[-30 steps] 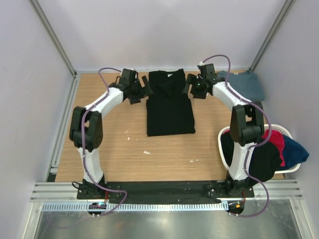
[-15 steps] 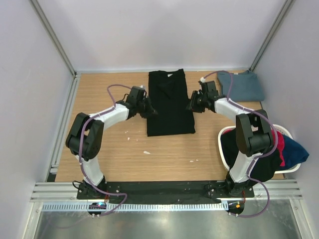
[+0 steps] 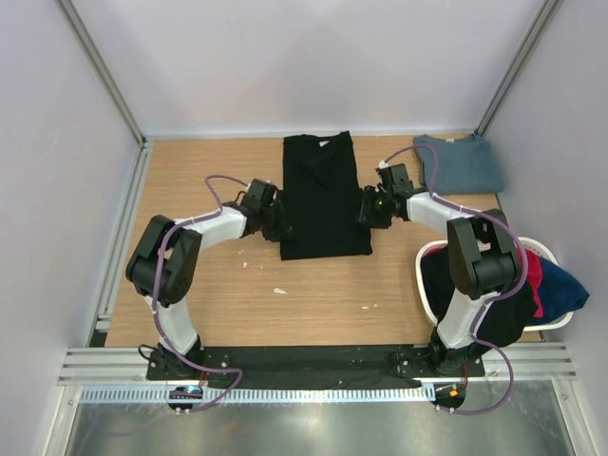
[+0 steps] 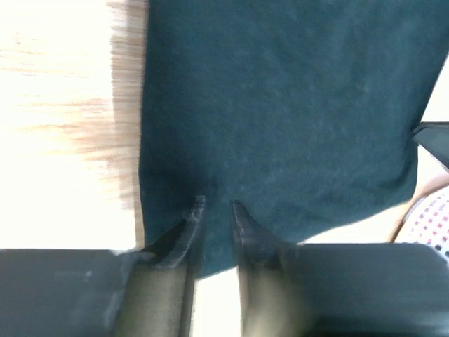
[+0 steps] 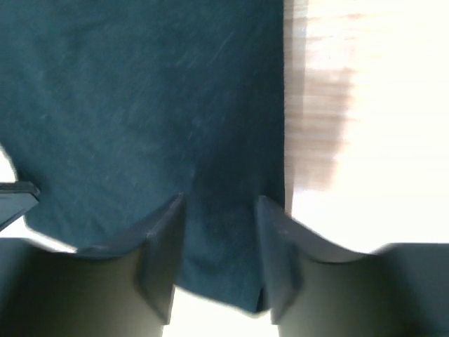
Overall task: Fold and stack the t-shirts
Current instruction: Fold the tshirt
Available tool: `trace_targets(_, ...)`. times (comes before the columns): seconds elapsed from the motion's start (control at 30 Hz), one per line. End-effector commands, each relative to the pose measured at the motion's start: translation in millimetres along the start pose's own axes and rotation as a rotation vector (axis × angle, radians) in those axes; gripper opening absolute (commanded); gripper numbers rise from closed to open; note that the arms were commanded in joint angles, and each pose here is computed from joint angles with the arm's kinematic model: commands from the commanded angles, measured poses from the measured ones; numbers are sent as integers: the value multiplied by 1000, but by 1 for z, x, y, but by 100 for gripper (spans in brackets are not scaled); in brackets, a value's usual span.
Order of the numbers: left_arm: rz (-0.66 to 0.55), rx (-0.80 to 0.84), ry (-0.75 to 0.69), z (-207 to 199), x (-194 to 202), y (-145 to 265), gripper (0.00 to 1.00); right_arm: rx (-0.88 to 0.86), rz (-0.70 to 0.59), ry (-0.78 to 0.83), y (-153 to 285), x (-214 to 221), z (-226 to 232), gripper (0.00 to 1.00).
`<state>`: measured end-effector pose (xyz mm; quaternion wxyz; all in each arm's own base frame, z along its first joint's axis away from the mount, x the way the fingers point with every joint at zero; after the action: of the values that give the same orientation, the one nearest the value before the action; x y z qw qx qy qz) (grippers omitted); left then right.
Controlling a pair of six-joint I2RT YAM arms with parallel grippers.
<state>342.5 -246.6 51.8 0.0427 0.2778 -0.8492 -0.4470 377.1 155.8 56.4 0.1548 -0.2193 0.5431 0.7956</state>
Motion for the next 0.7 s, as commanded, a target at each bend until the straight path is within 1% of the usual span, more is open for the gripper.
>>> trace_targets(0.0,-35,82,-96,-37,-5,43,32,-24,-118,62,57,-40,24,53)
trace_targets(0.03,-53,108,-109,-46,-3,60,44,-13,-112,57,64,-37,24,67)
trace_targets(0.07,-56,109,-112,-47,1,68,55,2,-80,46,72,-28,22,75)
trace_targets(0.1,-65,108,-109,-45,8,83,69,3,-74,34,81,-20,23,79)
trace_targets(0.13,-65,93,-99,-41,12,88,73,11,-59,21,86,-12,21,86)
trace_targets(0.2,-62,42,-65,-25,22,98,75,37,7,-7,92,18,15,88)
trace_targets(0.27,-45,18,-5,-6,37,103,75,48,49,-30,91,40,10,86)
trace_targets(0.3,-50,4,14,1,39,103,75,55,79,-41,89,59,5,86)
trace_targets(0.33,-46,-9,37,9,44,102,74,60,90,-55,87,67,3,85)
trace_targets(0.37,-37,-23,44,21,50,98,74,54,84,-60,85,70,2,82)
trace_targets(0.4,-33,-33,52,27,53,95,72,53,108,-72,81,83,0,82)
trace_targets(0.47,-10,-25,65,34,60,89,71,44,81,-87,76,82,0,81)
trace_targets(0.53,-22,20,67,28,57,83,70,43,75,-98,71,85,-1,79)
trace_targets(0.57,-35,36,72,25,55,80,70,42,50,-107,68,80,-1,78)
trace_targets(0.67,-46,47,87,23,51,67,66,52,21,-124,60,76,-4,74)
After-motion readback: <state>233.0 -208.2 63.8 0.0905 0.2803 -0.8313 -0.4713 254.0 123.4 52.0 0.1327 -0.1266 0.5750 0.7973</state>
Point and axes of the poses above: each gripper's point midway between its finger pads, its own y axis back along the fingers, its own z axis along the line the jaws close on, x = y × z, the point moved 2 cm from there along y, back along the fingers, and after that the axes turned 13 degrees about y, right-handed, at the moved point
